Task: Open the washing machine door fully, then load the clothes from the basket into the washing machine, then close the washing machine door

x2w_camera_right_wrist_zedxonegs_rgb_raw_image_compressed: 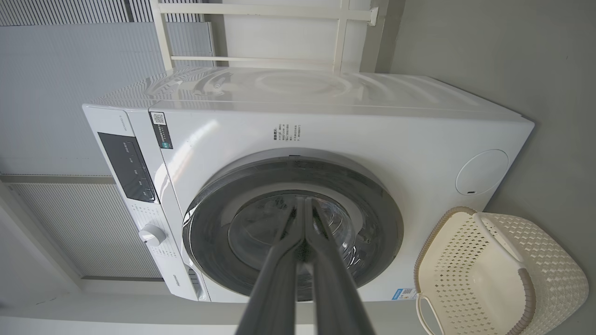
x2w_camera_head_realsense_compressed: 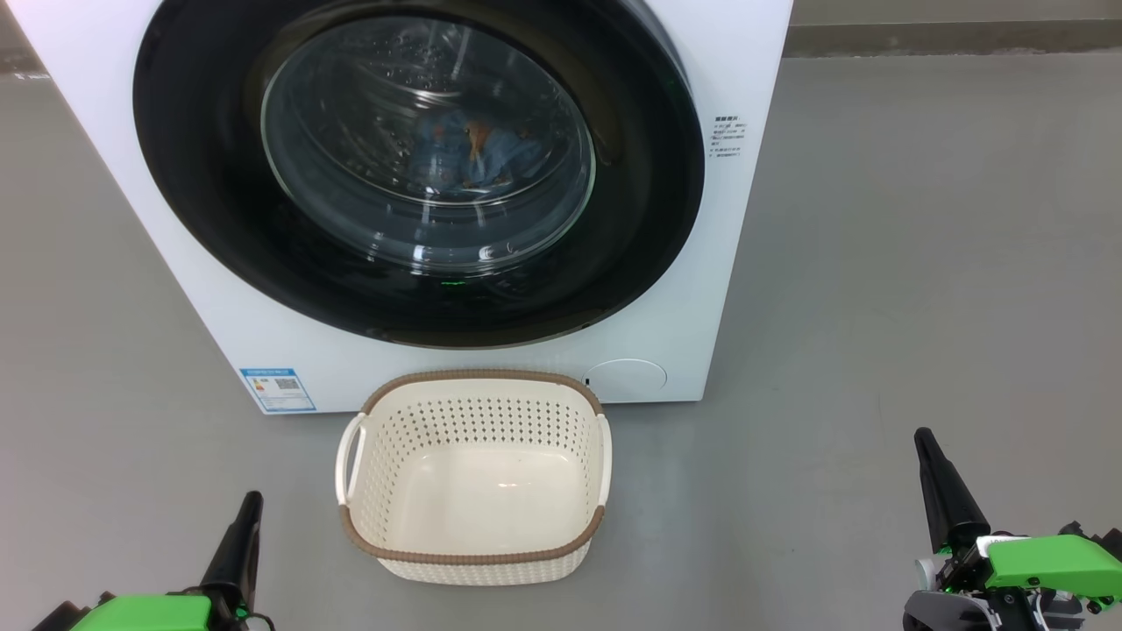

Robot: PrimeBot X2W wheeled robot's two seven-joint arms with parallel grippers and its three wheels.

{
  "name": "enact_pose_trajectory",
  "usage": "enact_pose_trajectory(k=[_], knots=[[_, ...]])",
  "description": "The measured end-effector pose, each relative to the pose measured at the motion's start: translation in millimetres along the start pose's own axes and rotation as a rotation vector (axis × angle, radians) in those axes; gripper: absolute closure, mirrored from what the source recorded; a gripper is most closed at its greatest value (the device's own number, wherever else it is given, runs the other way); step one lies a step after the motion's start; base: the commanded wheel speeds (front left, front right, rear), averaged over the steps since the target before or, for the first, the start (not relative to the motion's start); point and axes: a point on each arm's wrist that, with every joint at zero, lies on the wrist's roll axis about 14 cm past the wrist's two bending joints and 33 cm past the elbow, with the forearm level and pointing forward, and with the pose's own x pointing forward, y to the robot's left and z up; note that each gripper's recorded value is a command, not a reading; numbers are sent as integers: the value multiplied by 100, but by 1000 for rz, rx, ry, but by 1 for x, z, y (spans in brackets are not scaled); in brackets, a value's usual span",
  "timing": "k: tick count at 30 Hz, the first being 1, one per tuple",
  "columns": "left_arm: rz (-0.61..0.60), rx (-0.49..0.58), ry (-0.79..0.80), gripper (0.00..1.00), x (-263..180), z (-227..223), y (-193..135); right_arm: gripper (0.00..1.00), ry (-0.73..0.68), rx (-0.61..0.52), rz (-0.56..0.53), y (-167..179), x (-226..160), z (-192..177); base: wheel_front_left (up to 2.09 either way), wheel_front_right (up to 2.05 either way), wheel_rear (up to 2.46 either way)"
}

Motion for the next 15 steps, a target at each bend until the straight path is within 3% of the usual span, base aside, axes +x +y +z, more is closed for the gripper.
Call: enact_pose_trajectory(k=[15], knots=[[0,0,0,100,0,0,0,100,-2,2,0,0,0,0,0,0,0]])
